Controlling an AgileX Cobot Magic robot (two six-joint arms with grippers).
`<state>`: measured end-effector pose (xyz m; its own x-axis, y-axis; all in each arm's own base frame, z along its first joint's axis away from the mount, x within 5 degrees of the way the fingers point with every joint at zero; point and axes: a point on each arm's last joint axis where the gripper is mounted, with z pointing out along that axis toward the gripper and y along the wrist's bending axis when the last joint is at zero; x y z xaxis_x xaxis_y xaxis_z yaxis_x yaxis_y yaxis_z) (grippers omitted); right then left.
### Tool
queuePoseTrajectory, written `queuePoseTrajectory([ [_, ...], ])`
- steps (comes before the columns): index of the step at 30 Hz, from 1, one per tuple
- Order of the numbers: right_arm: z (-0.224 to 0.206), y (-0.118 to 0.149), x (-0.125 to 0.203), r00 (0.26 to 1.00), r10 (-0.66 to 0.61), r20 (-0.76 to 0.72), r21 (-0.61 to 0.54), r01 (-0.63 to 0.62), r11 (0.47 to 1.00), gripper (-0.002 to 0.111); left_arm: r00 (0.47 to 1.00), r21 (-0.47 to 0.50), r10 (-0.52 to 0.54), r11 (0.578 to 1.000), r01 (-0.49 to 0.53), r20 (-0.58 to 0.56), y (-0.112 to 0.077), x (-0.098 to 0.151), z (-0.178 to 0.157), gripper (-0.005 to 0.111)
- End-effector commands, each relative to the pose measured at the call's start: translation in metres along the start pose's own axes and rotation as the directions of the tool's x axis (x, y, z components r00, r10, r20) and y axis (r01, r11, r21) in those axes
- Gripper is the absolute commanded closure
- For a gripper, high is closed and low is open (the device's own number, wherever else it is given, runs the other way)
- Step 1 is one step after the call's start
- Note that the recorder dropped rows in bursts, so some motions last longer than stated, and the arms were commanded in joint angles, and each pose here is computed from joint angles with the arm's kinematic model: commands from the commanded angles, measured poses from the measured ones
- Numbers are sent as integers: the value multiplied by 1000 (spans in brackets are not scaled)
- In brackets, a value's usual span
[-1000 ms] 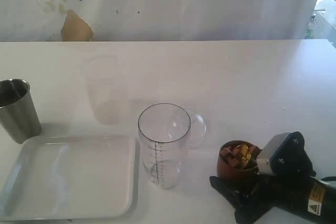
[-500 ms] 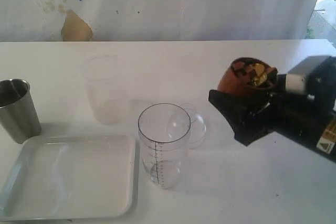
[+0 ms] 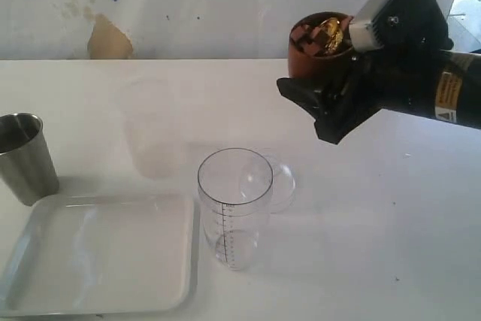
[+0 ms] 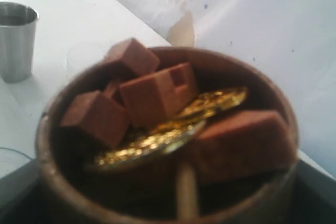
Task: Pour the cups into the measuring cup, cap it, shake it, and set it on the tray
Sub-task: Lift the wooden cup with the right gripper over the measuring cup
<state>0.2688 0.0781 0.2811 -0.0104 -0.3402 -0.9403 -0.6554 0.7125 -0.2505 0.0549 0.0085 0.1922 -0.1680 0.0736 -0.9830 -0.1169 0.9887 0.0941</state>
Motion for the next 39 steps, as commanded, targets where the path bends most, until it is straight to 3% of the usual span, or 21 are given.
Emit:
queuePoseTrajectory([
  [1, 8, -2, 0, 996, -72, -45, -11, 71, 997, 108, 1000, 3, -6, 1000, 6, 8, 0, 1, 0, 106],
  [5, 23, 3, 2, 995, -97, -34, -71, 94, 993, 108, 1000, 3, -6, 1000, 6, 8, 0, 1, 0, 106],
  [10, 40, 15, 11, 967, -253, -40, -152, 245, 958, 108, 1000, 3, -6, 1000, 6, 8, 0, 1, 0, 106],
  [20, 55, 10, 5, 949, -316, 22, -175, 315, 933, 108, 1000, 3, -6, 1000, 6, 8, 0, 1, 0, 106],
  [34, 61, 11, 11, 774, -627, 90, -184, 632, 753, 108, 1000, 3, -6, 1000, 6, 8, 0, 1, 0, 106],
  [39, 61, 11, 11, 741, -664, 100, -178, 670, 721, 108, 1000, 3, -6, 1000, 6, 8, 0, 1, 0, 106],
])
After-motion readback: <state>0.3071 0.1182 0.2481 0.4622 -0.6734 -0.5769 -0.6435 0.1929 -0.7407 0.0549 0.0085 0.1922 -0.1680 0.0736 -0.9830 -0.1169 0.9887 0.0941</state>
